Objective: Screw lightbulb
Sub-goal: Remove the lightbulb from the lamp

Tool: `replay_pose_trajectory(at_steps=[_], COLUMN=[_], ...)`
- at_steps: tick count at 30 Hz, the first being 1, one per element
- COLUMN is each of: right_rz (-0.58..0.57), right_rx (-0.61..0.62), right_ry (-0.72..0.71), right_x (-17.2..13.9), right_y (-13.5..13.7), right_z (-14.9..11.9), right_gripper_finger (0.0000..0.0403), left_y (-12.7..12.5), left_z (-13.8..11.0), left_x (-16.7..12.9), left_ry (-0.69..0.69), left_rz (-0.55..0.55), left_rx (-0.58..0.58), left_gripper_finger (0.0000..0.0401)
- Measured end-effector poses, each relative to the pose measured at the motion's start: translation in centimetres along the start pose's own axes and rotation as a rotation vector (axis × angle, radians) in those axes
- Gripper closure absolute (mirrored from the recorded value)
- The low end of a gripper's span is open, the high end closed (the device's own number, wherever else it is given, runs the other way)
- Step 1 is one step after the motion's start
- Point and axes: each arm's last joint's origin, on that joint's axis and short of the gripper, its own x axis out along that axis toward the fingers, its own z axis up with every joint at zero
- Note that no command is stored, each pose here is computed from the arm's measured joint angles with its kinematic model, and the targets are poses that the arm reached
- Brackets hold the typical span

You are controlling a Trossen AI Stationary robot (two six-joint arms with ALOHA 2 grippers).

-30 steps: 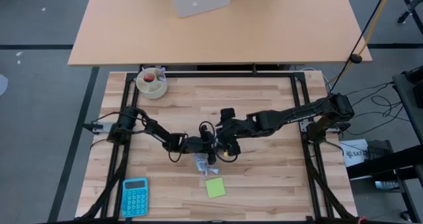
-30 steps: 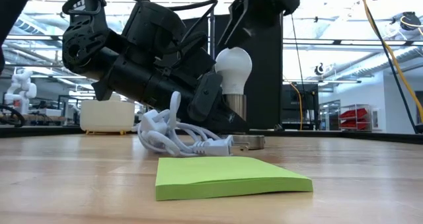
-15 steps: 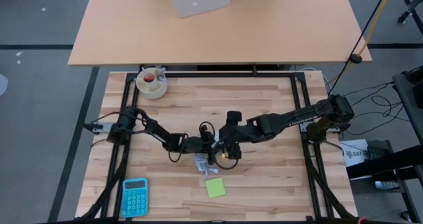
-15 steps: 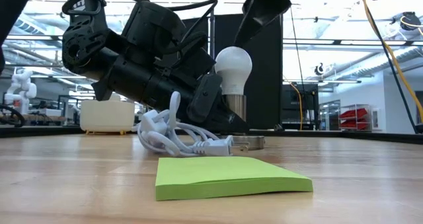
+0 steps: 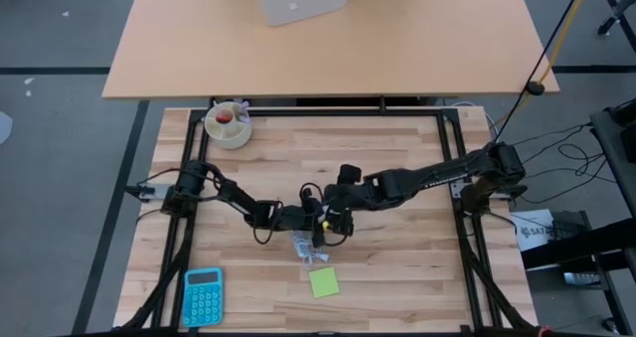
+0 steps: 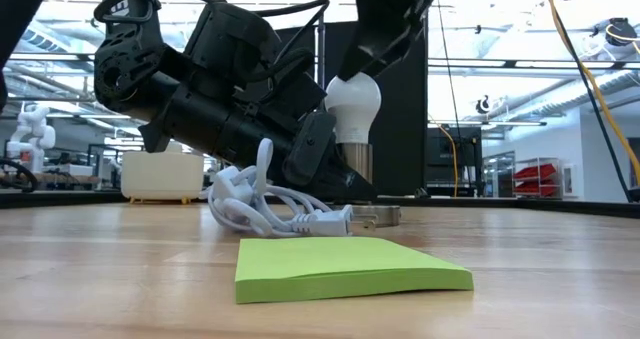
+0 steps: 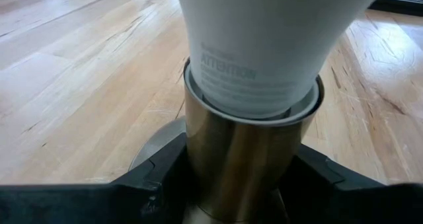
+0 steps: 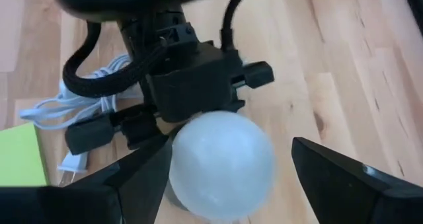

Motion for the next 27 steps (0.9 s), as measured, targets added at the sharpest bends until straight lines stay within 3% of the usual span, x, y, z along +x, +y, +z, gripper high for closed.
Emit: replay_pose_trajectory(at_steps=[16, 27], right_rz=[0.056, 0.134], right_rx=[-0.111, -0.382], right_ry=[0.060, 0.075], right_x=[2.1, 2.1], right_y=[-0.1, -0.2], right_z=[-0.3, -0.5], right_gripper_finger=[0.0103, 0.0104], left_y=[0.0, -0.2], left_z=[0.0, -0.1], left_x=[0.0, 0.0], left_ry=[0.006, 0.022], left_rz=[-0.021, -0.097], left_rx=[0.006, 0.017], left_gripper_finger=[0.0211, 0.0211])
